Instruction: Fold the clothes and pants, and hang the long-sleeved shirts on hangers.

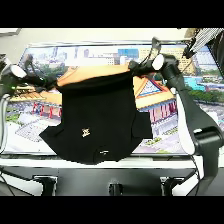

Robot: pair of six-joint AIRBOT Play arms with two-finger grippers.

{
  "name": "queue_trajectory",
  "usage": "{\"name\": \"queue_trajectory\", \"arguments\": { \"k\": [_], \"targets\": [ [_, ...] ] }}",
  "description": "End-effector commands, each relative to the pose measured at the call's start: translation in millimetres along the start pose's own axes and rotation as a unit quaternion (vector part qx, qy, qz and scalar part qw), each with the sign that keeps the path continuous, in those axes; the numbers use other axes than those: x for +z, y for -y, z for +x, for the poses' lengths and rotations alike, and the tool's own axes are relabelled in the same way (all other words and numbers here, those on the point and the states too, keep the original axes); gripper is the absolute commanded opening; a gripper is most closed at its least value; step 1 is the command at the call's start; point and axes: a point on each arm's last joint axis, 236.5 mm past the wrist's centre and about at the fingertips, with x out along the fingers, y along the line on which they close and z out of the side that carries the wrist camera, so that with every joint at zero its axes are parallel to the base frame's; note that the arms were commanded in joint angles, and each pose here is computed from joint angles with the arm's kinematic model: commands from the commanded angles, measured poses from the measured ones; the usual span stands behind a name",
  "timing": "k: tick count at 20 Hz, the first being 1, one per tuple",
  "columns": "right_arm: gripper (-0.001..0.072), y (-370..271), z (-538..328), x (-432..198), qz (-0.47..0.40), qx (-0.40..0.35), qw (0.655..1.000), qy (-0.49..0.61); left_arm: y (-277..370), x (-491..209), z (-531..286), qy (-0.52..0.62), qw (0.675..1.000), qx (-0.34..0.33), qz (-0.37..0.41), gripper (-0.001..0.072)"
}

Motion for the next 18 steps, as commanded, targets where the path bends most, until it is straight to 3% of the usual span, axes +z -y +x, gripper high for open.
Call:
{"name": "queue_trajectory", "arguments": {
  "k": [1, 2, 3, 8, 12, 18],
  "targets": [
    [0.0321, 5, 28, -47, 0.048, 0.012, 0.994, -0.096, -13, -23, 45, -0.051, 0.999, 0.006, -0.015, 0.0017],
    [0.0437, 4, 20, -55, 0.03, 0.02, 0.992, -0.118, -13, -23, 45, -0.051, 0.999, 0.006, -0.015, 0.0017],
    [0.0467, 3, 6, -60, 0.0, 0.036, 0.989, -0.142, -14, -22, 43, -0.05, 0.999, 0.006, -0.016, 0.0017],
    [0.0472, 64, -107, -61, -0.094, 0.01, 0.971, -0.217, -19, -19, 26, -0.067, 0.997, 0.008, -0.02, 0.0017],
    [0.0474, 107, -151, -107, -0.04, -0.012, 0.968, -0.248, -23, -30, 22, -0.094, 0.995, 0.012, -0.022, 0.0017],
    [0.0475, 129, -157, -288, 0.105, 0.014, 0.949, -0.298, -23, -34, 22, -0.102, 0.994, 0.013, -0.021, 0.0017]
  ]
}}
